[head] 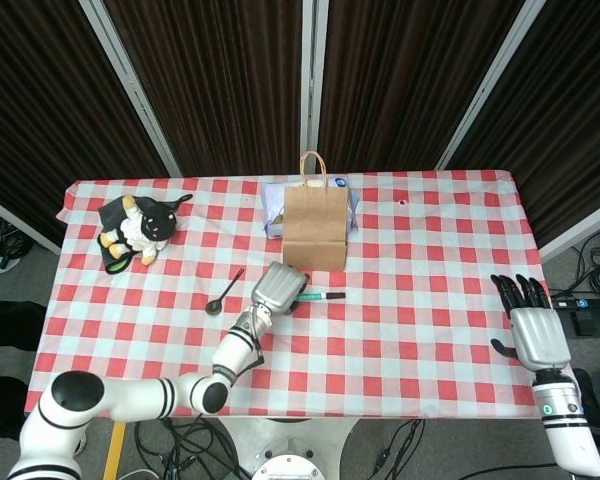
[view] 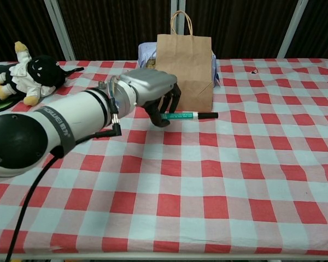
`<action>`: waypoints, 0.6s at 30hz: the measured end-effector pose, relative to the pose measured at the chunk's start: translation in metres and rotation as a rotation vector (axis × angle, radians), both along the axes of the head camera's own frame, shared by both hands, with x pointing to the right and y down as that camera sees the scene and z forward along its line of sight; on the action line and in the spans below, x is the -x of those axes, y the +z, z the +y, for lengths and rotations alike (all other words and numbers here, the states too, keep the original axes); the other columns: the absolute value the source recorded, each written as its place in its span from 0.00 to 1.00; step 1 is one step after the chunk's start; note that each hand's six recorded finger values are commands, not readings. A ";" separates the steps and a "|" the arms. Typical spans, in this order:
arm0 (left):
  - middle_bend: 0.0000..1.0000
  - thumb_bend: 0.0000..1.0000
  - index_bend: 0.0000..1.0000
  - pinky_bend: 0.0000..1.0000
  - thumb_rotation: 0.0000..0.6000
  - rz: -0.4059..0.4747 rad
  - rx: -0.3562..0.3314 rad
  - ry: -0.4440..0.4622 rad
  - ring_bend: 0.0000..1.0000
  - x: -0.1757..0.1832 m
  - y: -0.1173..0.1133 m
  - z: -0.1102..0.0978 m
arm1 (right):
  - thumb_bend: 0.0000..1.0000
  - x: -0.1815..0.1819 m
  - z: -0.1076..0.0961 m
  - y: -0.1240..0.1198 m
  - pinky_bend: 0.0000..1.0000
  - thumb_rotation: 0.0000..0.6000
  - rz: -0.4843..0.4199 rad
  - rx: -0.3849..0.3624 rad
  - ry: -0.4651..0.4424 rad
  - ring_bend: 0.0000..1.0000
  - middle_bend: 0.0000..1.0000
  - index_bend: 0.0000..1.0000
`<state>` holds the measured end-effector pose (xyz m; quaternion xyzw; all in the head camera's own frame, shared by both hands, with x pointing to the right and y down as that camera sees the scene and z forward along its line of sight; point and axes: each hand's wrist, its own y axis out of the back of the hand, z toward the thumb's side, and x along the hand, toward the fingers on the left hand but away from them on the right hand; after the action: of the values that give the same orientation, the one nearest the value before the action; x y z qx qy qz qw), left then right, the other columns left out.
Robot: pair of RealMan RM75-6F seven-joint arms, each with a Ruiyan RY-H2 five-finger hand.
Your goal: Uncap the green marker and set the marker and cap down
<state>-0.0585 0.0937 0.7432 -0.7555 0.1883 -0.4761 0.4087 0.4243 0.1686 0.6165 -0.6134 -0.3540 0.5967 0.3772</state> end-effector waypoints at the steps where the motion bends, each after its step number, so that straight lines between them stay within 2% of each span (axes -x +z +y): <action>1: 0.58 0.40 0.55 0.57 1.00 0.009 -0.005 -0.012 0.50 0.003 -0.004 -0.004 | 0.03 0.005 -0.004 -0.001 0.05 1.00 -0.004 -0.010 -0.013 0.00 0.14 0.02; 5: 0.58 0.40 0.55 0.57 1.00 0.042 -0.018 -0.056 0.50 0.018 -0.019 -0.018 | 0.04 0.027 -0.023 -0.004 0.17 1.00 -0.005 -0.057 -0.065 0.07 0.24 0.12; 9: 0.58 0.40 0.55 0.57 1.00 0.062 -0.031 -0.074 0.50 0.030 -0.035 -0.027 | 0.04 0.061 -0.045 0.000 0.18 1.00 -0.023 -0.062 -0.139 0.07 0.27 0.15; 14: 0.58 0.40 0.55 0.57 1.00 0.059 -0.041 -0.084 0.50 0.039 -0.045 -0.031 | 0.05 0.126 -0.074 0.009 0.20 1.00 -0.050 -0.064 -0.268 0.10 0.32 0.20; 18: 0.58 0.41 0.55 0.57 1.00 0.055 -0.037 -0.089 0.51 0.040 -0.048 -0.031 | 0.06 0.179 -0.081 0.020 0.12 1.00 -0.084 -0.066 -0.338 0.13 0.34 0.25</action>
<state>-0.0987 0.0625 0.6948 -0.7514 0.2415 -0.4693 0.3959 0.2450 0.0878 0.6363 -0.6759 -0.2806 0.4866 0.4771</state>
